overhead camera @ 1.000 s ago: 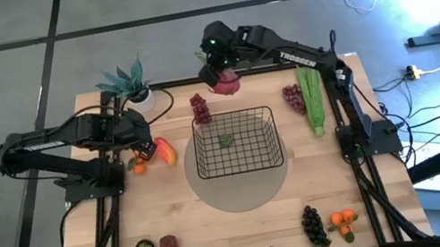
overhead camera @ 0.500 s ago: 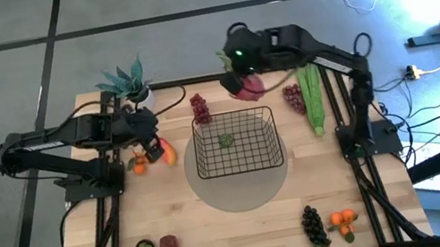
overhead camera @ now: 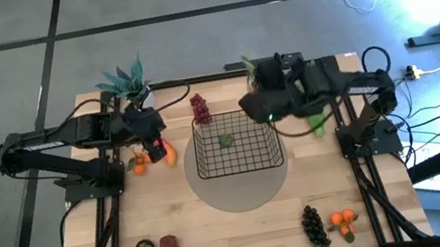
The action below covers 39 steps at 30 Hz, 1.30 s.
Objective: Build produce basket
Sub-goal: Put the pink dragon fruit into the black wire basket
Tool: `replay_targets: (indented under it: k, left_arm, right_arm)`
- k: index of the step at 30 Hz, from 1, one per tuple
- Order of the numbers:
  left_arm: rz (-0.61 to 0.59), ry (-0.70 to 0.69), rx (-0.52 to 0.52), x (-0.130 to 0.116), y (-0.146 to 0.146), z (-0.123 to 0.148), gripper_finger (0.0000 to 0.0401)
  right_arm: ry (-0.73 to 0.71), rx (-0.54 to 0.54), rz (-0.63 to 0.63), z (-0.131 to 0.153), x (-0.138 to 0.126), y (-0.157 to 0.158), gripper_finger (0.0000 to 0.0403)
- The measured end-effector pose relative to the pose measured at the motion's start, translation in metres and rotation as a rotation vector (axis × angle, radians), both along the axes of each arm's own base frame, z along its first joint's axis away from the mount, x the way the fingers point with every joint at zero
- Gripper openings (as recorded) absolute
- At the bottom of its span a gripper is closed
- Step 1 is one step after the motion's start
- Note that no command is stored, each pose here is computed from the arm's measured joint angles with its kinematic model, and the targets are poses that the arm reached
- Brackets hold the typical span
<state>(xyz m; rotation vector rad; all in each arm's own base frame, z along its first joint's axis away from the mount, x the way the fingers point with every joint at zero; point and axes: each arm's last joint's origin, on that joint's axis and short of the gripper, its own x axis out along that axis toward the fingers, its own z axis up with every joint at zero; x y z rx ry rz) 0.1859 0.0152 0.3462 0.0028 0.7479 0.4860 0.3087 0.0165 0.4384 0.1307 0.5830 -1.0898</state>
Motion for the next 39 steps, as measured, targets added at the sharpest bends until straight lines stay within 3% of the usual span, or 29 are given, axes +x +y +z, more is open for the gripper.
replay_targets:
  k: [10,16,29,39]
  left_arm:
    - [-0.139,-0.049,0.008,0.007,-0.003,0.005,0.0000]
    - [-0.157,-0.103,0.016,0.011,-0.003,0.010,0.0000]
    - [-0.142,-0.173,0.011,0.014,-0.003,0.014,0.0000]
    - [-0.141,-0.173,0.011,0.014,-0.003,0.014,0.0000]
  right_arm:
    - [-0.093,0.053,-0.190,-0.069,-0.016,0.008,0.0000]
    - [-0.233,0.126,-0.211,-0.096,-0.029,0.002,0.0000]
    - [-0.435,0.180,0.024,-0.161,-0.010,-0.012,0.0000]
    - [-0.370,0.152,0.088,-0.212,-0.019,-0.021,0.0000]
